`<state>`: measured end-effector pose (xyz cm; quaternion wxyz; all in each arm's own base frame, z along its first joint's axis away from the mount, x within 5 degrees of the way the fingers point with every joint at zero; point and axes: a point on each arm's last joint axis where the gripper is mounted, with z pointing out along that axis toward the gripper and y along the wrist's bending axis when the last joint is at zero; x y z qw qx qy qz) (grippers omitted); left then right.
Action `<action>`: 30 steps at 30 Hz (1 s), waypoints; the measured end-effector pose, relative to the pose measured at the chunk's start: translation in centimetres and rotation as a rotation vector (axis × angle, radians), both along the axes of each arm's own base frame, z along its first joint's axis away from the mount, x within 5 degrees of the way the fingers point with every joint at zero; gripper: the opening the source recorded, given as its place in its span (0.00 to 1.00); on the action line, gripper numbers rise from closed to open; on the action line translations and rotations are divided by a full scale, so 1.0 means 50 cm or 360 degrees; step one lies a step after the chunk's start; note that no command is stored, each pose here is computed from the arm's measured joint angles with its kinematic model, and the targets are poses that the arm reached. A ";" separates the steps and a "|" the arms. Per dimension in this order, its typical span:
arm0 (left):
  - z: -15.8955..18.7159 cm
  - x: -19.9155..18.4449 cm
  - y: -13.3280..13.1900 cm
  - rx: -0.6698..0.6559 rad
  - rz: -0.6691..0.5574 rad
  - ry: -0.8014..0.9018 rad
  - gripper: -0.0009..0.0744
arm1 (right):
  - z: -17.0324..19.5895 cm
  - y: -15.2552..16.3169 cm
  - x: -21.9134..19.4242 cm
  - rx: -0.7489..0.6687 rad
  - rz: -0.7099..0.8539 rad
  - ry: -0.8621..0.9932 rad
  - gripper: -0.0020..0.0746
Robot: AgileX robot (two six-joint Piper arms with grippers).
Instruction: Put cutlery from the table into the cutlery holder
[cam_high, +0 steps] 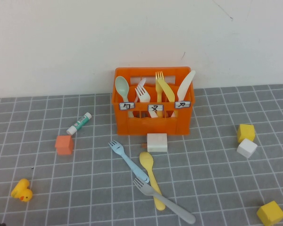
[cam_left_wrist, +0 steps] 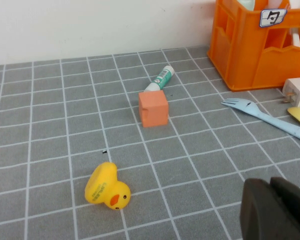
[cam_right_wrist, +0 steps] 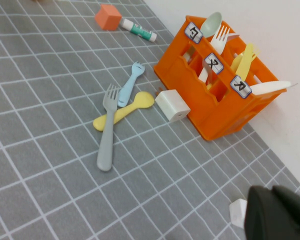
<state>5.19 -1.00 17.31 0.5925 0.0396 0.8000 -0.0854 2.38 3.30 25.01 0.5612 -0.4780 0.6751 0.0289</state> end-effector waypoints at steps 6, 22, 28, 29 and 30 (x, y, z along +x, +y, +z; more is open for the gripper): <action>0.000 0.000 0.000 0.0001 0.0000 0.0001 0.01 | -0.018 -0.007 -0.005 0.0005 -0.0065 -0.0056 0.02; 0.000 0.000 0.000 0.0003 -0.0001 0.0003 0.01 | -0.153 -0.073 0.052 0.0429 -0.1289 0.0085 0.02; 0.000 0.000 0.000 0.0003 0.0000 0.0004 0.01 | -0.161 -0.074 0.054 0.0447 -0.1304 0.0079 0.02; 0.000 0.000 0.000 0.0003 0.0000 0.0004 0.01 | -0.161 -0.074 0.054 0.0444 -0.1303 0.0075 0.02; 0.000 0.000 0.000 0.0003 0.0000 0.0004 0.01 | -0.161 -0.074 0.054 0.0447 -0.1304 0.0076 0.02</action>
